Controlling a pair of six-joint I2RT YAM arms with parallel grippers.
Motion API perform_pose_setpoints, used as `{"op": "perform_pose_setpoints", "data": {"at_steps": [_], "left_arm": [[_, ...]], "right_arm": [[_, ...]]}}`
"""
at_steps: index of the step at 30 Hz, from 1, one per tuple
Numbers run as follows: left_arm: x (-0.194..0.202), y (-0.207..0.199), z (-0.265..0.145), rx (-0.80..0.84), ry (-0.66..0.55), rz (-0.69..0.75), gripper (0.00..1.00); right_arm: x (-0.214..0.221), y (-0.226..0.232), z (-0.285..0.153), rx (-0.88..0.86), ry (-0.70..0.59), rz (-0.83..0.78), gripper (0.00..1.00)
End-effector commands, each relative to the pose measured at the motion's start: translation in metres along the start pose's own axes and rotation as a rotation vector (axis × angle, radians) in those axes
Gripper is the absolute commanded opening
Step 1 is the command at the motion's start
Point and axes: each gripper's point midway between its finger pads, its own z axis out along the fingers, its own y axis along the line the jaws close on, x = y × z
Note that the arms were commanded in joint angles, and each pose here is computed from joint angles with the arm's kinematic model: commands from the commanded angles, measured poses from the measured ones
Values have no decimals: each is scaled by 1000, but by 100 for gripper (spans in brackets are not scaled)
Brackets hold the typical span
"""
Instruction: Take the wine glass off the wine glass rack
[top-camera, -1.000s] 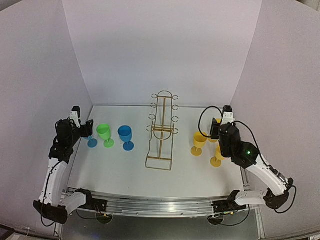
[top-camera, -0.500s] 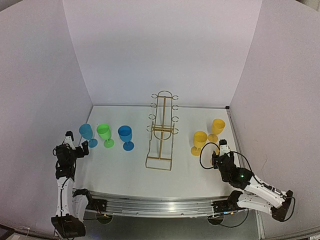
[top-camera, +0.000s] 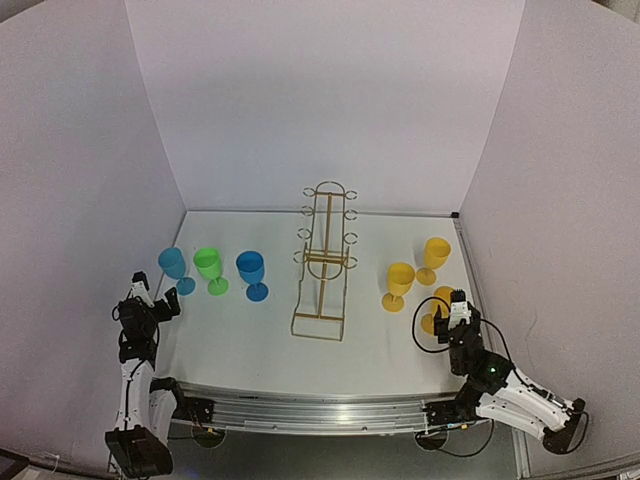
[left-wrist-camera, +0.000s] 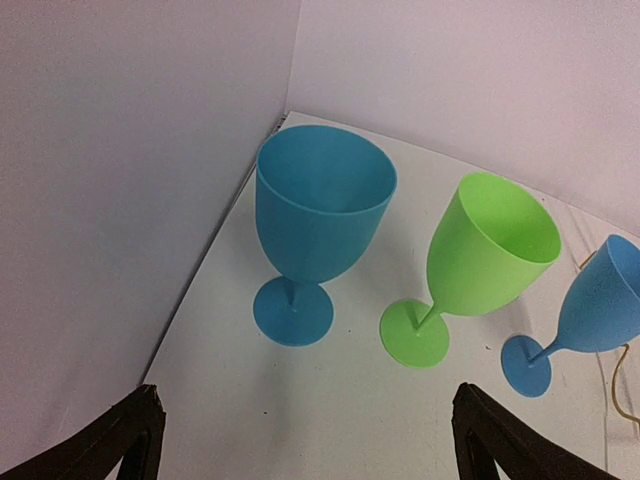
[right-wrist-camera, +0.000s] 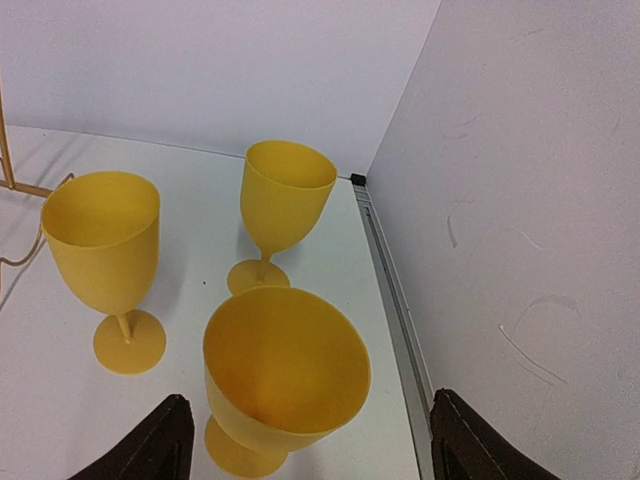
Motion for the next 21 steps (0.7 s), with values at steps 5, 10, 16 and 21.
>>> {"op": "perform_pose_setpoints", "data": {"at_steps": [5,10,16,21], "left_arm": [[-8,-7,2,46,-57,9,100],[-16,-14,2,88,-89,23,100],[-21,-17,0,100,-112,20,100],[-18,-14,3,90,-108,36,100]], "right_arm": [[-11,-25,24,126,85,64,75],[-73,-6,55,-6,119,11,76],[-98,-58,97,50,204,183,76],[-52,-145,114,199,434,416,75]]}}
